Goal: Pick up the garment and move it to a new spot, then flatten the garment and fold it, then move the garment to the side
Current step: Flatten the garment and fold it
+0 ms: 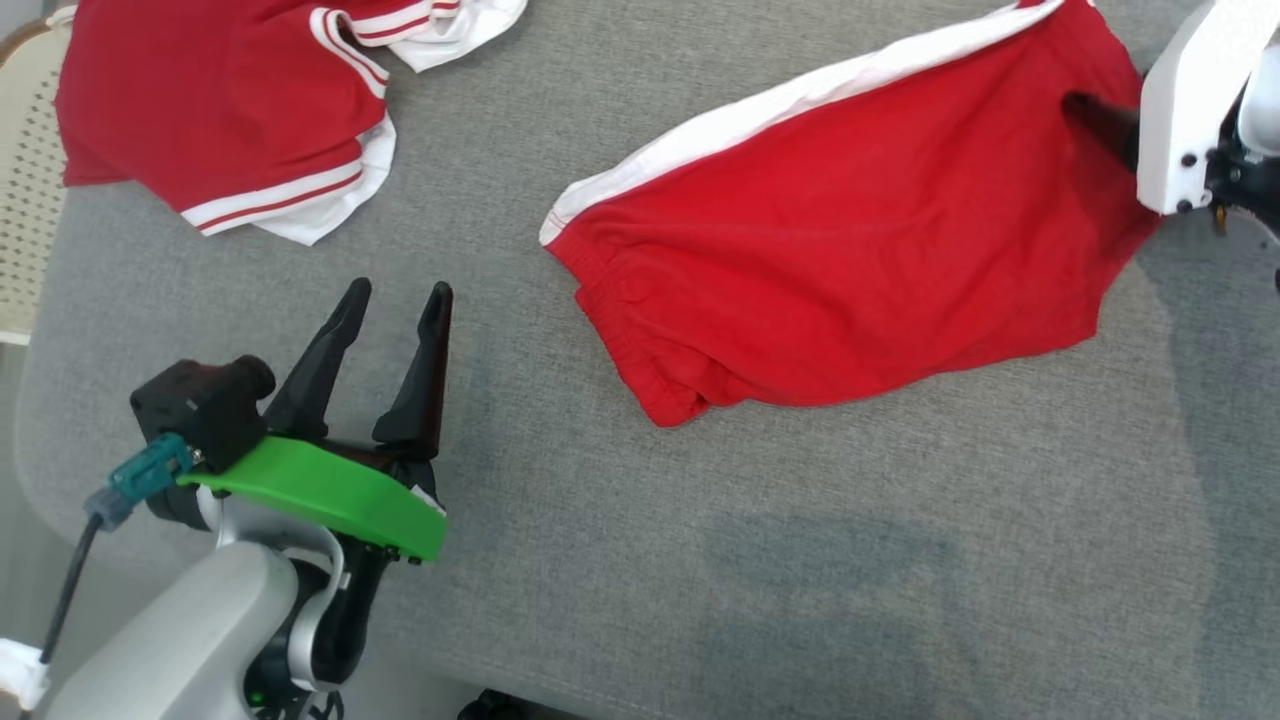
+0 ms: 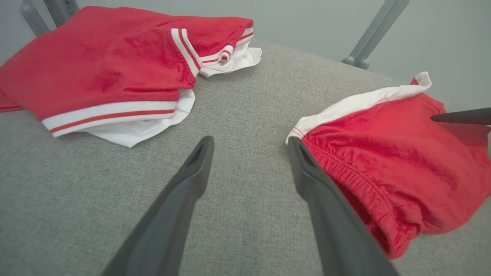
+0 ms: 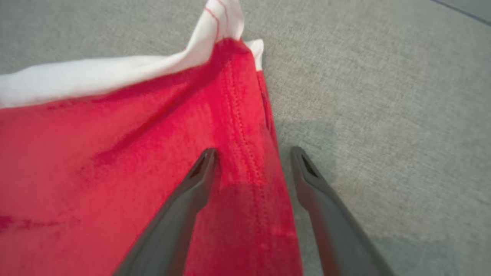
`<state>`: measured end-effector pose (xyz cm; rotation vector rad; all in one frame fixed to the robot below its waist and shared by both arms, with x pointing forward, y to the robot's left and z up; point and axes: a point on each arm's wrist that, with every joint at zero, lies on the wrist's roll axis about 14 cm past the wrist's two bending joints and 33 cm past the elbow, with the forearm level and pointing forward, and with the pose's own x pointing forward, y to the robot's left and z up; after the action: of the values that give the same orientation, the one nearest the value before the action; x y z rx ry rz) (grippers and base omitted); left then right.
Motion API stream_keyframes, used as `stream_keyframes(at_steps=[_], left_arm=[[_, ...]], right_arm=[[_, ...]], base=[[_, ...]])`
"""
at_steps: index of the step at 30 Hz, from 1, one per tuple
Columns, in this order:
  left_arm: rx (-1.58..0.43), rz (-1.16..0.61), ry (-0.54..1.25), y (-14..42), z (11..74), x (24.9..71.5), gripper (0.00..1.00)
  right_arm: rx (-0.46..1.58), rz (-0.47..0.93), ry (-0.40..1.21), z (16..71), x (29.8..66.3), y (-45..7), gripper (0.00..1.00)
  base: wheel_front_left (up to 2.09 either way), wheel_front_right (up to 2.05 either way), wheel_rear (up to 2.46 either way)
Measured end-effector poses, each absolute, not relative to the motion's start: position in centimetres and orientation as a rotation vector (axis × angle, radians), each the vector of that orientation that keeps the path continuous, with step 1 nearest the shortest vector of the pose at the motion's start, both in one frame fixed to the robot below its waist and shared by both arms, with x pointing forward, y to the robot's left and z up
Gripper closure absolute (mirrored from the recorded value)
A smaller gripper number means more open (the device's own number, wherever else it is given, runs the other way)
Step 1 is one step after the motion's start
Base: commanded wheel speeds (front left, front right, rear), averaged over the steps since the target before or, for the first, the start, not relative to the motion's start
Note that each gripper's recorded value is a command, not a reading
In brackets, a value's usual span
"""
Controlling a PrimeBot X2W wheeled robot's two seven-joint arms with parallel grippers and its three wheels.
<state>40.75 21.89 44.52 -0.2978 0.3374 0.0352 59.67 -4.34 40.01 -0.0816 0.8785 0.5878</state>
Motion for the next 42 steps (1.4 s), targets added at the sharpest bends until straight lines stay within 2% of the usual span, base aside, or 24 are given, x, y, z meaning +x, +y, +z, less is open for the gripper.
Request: stream_keyframes(at_steps=[5, 9, 10, 11, 16, 21, 29, 38, 42], left_arm=[[-0.262, 0.058, 0.312, 22.3, 44.2, 40.0, 0.0], [-0.273, 0.071, 0.287, 22.2, 44.4, 39.6, 0.0], [-0.282, 0.079, 0.284, 22.3, 44.4, 39.3, 0.0], [-0.284, 0.082, 0.278, 22.3, 44.4, 39.1, 0.0], [-0.279, 0.116, 0.253, 23.4, 44.7, 37.4, 0.0], [-0.286, 0.125, 0.254, 23.6, 44.4, 35.2, 0.0], [-0.291, 0.131, 0.241, 23.6, 44.2, 31.5, 0.0], [-0.266, 0.062, 0.165, 21.9, 45.6, 31.8, 0.0], [-0.251, 0.002, 0.162, 20.6, 45.5, 32.1, 0.0]], right_arm=[[-0.166, 0.578, 0.952, 38.4, 58.5, -4.9, 0.0], [-0.141, 0.58, 0.977, 37.8, 57.7, -4.5, 0.0], [-0.123, 0.579, 0.975, 37.8, 57.5, -4.4, 0.46], [-0.095, 0.579, 0.977, 37.7, 57.2, -4.2, 1.0], [0.094, 0.587, 0.972, 38.0, 54.7, -3.0, 1.0], [0.238, 0.541, 0.968, 38.3, 52.1, -4.2, 1.0], [0.395, 0.362, 0.951, 38.6, 45.8, -10.5, 1.0], [0.526, 0.114, 0.855, 39.0, 40.6, -18.4, 1.0], [0.543, 0.014, 0.775, 39.6, 39.9, -21.4, 1.0]], base=[[0.0, 0.0, 0.0], [0.0, 0.0, 0.0], [0.0, 0.0, 0.0], [0.0, 0.0, 0.0], [0.0, 0.0, 0.0], [0.0, 0.0, 0.0], [0.0, 0.0, 0.0], [0.0, 0.0, 0.0], [0.0, 0.0, 0.0]])
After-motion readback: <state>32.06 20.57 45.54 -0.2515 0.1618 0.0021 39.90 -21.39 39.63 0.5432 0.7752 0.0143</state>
